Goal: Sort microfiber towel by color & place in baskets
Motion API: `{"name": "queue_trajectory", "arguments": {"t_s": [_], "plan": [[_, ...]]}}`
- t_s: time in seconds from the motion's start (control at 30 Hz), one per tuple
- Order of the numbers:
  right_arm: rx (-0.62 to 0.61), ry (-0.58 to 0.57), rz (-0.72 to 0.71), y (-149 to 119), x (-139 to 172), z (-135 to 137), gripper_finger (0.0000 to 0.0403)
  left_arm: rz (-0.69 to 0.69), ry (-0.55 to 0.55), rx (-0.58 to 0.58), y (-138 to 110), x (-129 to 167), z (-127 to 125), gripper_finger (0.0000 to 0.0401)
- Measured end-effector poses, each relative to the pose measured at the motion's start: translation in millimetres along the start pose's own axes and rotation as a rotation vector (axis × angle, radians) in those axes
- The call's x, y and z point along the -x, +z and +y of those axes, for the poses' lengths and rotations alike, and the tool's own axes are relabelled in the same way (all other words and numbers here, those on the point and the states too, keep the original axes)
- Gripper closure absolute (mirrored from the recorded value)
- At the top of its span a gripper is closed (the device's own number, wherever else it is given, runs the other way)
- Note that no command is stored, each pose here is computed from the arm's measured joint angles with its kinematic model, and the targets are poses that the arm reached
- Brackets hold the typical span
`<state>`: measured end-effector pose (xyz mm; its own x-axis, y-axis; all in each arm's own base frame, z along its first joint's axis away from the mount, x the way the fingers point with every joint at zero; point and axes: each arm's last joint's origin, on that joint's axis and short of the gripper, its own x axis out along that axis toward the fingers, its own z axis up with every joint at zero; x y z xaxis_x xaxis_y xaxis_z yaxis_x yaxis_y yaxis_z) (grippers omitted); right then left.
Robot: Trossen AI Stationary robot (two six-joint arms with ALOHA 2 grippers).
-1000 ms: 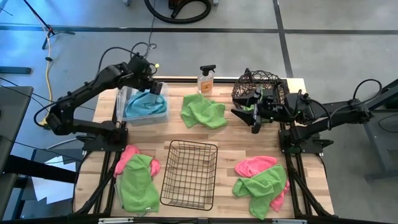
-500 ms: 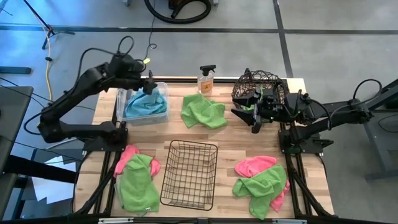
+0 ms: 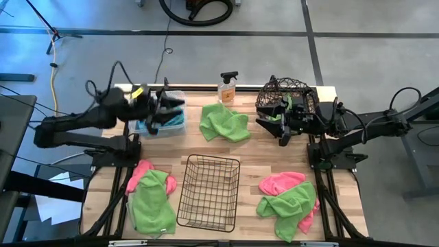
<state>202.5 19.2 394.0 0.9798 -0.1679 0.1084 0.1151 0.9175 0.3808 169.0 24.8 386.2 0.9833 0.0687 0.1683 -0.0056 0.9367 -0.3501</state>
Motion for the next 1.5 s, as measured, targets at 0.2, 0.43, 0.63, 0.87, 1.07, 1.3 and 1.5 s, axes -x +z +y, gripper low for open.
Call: {"name": "queue_trajectory", "arguments": {"t_s": [0.2, 0.43, 0.63, 0.87, 1.07, 1.3, 1.5], "plan": [[-0.021, 0.002, 0.000, 0, 0, 0, 0.0142, -0.102, -0.104, -0.025, -21, -2, -17, 0.0200], [-0.024, 0.002, 0.000, 0, 0, 0, 0.0142, -0.080, -0.030, -0.122, -27, -3, -20, 0.0200], [-0.015, 0.029, 0.010, 0, 0, 1, 0.0142, -0.091, -0.027, -0.217, -26, -3, -20, 0.0200], [-0.045, 0.048, 0.092, -9, -3, 0, 0.0142, -0.095, -0.025, -0.252, -26, -2, -20, 0.0200], [-0.118, -0.031, 0.227, -41, -36, -4, 0.0142, -0.099, -0.027, -0.233, -25, -2, -20, 0.0200], [-0.059, -0.267, 0.506, -68, -107, -27, 0.0142, -0.108, -0.029, -0.233, -24, -2, -20, 0.0200], [-0.025, -0.532, 0.806, -94, -151, -66, 0.0142, -0.106, -0.032, -0.189, -24, -2, -20, 0.0200]]}}
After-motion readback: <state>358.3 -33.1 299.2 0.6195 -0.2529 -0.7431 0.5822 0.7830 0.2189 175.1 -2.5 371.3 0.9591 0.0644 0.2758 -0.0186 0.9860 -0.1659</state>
